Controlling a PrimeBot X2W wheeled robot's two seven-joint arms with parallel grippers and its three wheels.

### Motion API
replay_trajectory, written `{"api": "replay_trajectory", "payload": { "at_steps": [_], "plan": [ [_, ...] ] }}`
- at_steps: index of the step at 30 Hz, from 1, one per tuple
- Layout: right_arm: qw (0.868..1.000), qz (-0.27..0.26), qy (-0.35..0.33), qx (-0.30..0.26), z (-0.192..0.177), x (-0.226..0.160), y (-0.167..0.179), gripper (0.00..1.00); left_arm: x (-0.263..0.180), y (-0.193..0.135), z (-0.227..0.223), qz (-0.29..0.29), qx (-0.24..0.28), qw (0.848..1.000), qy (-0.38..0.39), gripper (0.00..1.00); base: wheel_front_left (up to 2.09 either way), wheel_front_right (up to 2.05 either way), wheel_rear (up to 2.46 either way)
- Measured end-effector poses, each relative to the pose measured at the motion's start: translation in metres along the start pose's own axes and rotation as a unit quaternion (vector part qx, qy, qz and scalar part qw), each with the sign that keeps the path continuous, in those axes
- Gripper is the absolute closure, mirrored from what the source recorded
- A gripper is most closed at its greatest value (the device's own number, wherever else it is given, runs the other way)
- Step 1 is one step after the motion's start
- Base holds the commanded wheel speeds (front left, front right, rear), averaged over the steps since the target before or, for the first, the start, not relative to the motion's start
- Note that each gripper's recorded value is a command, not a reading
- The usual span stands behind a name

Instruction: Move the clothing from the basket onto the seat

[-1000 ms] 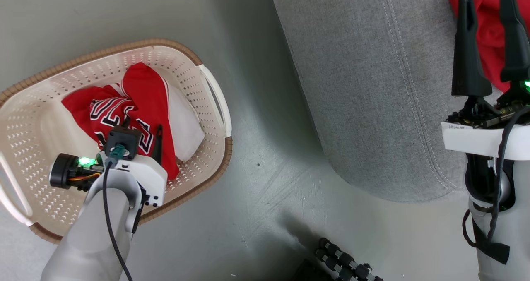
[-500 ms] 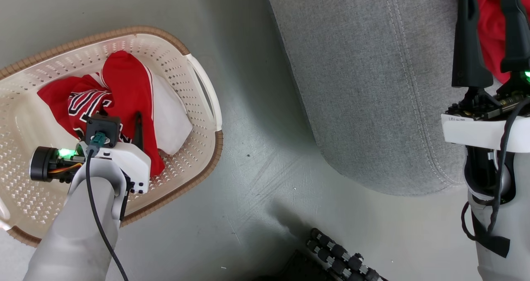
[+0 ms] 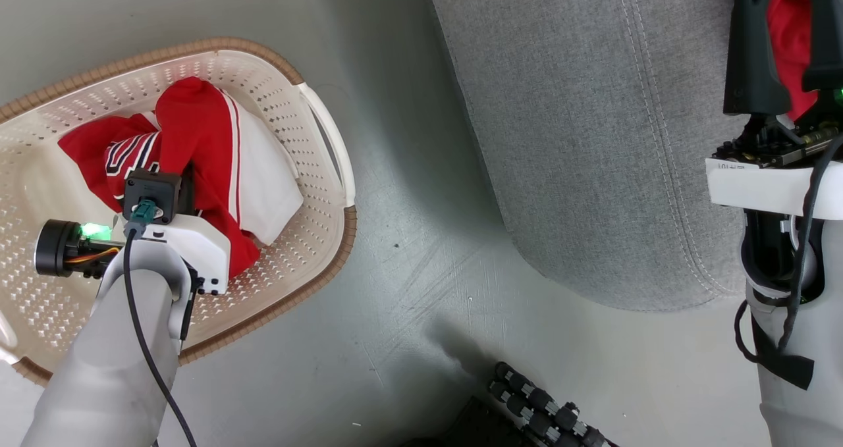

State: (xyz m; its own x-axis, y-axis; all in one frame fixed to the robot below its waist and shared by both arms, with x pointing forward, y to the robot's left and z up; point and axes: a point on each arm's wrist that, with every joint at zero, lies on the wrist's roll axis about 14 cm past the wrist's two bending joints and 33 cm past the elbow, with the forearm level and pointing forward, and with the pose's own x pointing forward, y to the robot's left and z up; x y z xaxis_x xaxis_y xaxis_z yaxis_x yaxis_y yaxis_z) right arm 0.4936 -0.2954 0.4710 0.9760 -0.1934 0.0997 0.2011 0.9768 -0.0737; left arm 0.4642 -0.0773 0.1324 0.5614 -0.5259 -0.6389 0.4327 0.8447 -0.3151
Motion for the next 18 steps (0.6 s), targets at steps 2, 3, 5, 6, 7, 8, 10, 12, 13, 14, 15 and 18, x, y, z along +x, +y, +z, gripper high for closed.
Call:
{"api": "replay_trajectory", "payload": {
  "at_steps": [2, 3, 5, 6, 7, 8, 10, 12, 13, 14, 15, 18],
  "plan": [
    [1.000, 0.001, -0.003, 0.002, 0.001, 0.001, 0.001, 0.00, -0.001, 0.003, 0.004, 0.001, 0.003, 1.000, -0.007, 1.00, 0.00, 0.00, 0.00],
    [1.000, 0.001, -0.002, 0.003, 0.001, 0.001, 0.001, 0.00, -0.002, 0.004, 0.006, 0.000, 0.004, 1.000, -0.011, 1.00, 0.00, 0.00, 0.00],
    [1.000, 0.001, -0.003, 0.005, 0.001, 0.001, 0.001, 0.00, -0.003, 0.006, 0.013, 0.002, 0.006, 1.000, -0.020, 1.00, 0.00, 0.00, 0.00],
    [1.000, 0.001, -0.003, 0.006, 0.001, 0.001, 0.002, 0.00, -0.003, 0.006, 0.016, 0.000, 0.006, 1.000, -0.026, 1.00, 0.00, 0.00, 0.00],
    [1.000, 0.001, -0.002, 0.008, 0.001, 0.001, 0.002, 0.00, -0.004, 0.007, 0.020, 0.000, 0.007, 0.999, -0.033, 1.00, 0.00, 0.00, 0.00],
    [1.000, 0.001, -0.002, 0.009, 0.001, 0.001, 0.002, 0.00, -0.005, 0.007, 0.025, 0.000, 0.007, 0.999, -0.038, 1.00, 0.00, 0.00, 0.00],
    [1.000, 0.002, -0.001, 0.012, 0.001, 0.001, 0.003, 0.00, -0.007, 0.005, 0.033, -0.010, 0.012, 0.999, -0.051, 1.00, 0.00, 0.00, 0.00],
    [1.000, 0.003, -0.002, 0.011, 0.002, 0.001, 0.004, 0.00, -0.009, 0.002, 0.043, -0.019, 0.019, 0.998, -0.064, 1.00, 0.00, 0.00, 0.00],
    [1.000, 0.003, -0.003, 0.011, 0.002, 0.001, 0.004, 0.00, -0.011, 0.000, 0.048, -0.024, 0.022, 0.997, -0.072, 1.00, 0.00, 0.00, 0.00],
    [1.000, 0.004, -0.004, 0.011, 0.003, 0.001, 0.005, 0.00, -0.012, -0.001, 0.054, -0.025, 0.025, 0.996, -0.079, 1.00, 0.00, 0.00, 0.00],
    [1.000, 0.005, -0.005, 0.010, 0.004, 0.001, 0.005, 0.00, -0.014, -0.001, 0.060, -0.026, 0.027, 0.995, -0.088, 1.00, 0.00, 0.00, 0.00],
    [1.000, 0.007, -0.005, 0.008, 0.005, 0.001, 0.007, 0.00, -0.020, -0.002, 0.084, -0.030, 0.030, 0.992, -0.121, 1.00, 0.00, 0.00, 0.00]
  ]
}}
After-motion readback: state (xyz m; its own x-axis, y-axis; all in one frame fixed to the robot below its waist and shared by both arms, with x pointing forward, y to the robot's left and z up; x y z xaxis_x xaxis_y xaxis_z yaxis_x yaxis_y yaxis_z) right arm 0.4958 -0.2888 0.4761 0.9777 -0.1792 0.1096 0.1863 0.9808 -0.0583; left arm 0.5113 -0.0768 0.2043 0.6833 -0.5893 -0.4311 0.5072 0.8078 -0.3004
